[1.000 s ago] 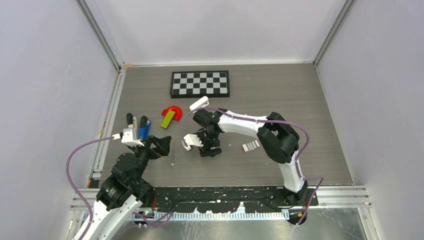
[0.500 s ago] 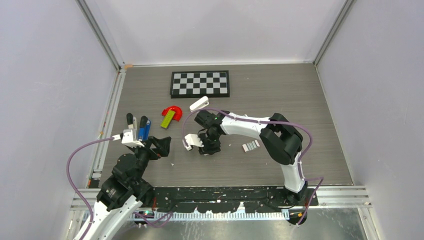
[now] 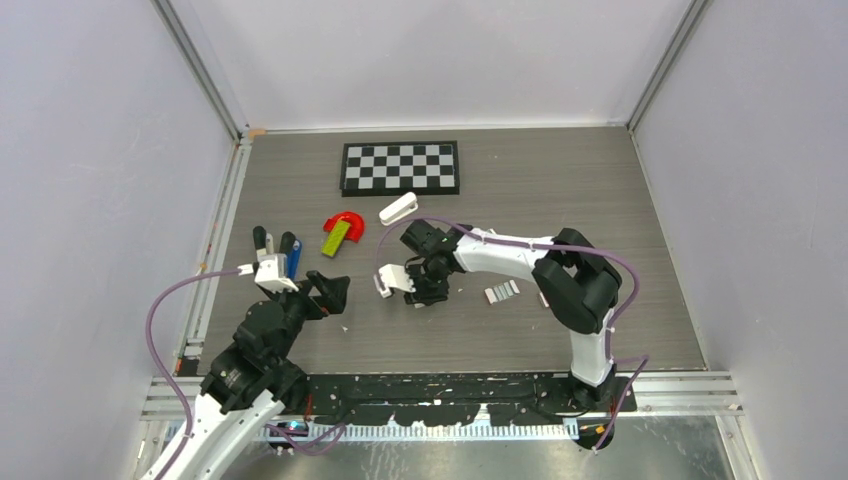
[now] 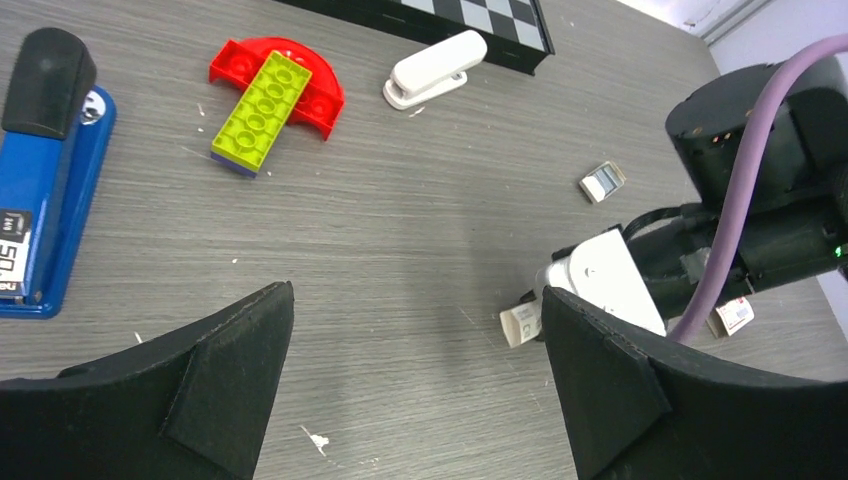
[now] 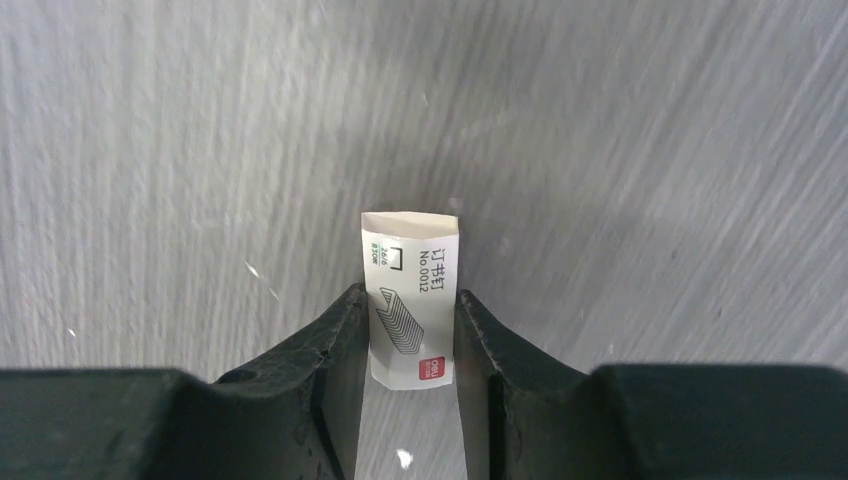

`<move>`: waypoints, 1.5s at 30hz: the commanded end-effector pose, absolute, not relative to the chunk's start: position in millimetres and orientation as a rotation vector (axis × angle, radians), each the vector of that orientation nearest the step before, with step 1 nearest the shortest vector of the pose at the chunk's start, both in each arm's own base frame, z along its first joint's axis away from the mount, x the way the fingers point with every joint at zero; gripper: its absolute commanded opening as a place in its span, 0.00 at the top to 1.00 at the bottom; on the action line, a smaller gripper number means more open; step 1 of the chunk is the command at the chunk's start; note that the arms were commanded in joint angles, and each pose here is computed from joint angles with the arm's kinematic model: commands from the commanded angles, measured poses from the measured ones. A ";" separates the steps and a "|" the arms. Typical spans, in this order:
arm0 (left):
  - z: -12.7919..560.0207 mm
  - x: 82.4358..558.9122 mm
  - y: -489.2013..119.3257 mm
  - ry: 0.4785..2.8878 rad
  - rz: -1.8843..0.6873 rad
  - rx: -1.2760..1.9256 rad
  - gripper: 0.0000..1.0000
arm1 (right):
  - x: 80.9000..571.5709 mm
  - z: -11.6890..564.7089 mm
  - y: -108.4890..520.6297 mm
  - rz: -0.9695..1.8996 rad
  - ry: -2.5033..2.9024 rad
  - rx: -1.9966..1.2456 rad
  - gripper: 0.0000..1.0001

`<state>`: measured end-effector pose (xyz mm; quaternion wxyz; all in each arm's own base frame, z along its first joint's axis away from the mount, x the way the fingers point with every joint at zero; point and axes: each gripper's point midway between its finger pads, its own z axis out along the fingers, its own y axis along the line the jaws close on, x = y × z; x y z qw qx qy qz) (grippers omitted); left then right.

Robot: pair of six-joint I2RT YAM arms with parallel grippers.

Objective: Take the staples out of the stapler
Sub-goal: Adjust the staple box at the center of the board.

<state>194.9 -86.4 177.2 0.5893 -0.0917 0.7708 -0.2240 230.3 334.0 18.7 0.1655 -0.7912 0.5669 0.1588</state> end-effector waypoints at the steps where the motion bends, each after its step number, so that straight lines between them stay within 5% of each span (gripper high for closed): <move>1: 186.3 201.5 -100.8 1.769 -0.593 -0.206 0.05 | 249.8 25.6 305.4 0.375 1.703 -2.184 0.61; 27: 165.3 214.0 -144.0 1.860 -0.718 -0.112 0.05 | 275.1 24.5 238.8 0.376 1.846 -2.093 0.45; 45: 161.2 213.9 -145.5 1.864 -0.723 -0.107 0.04 | 281.3 20.0 240.9 0.266 1.711 -2.082 0.58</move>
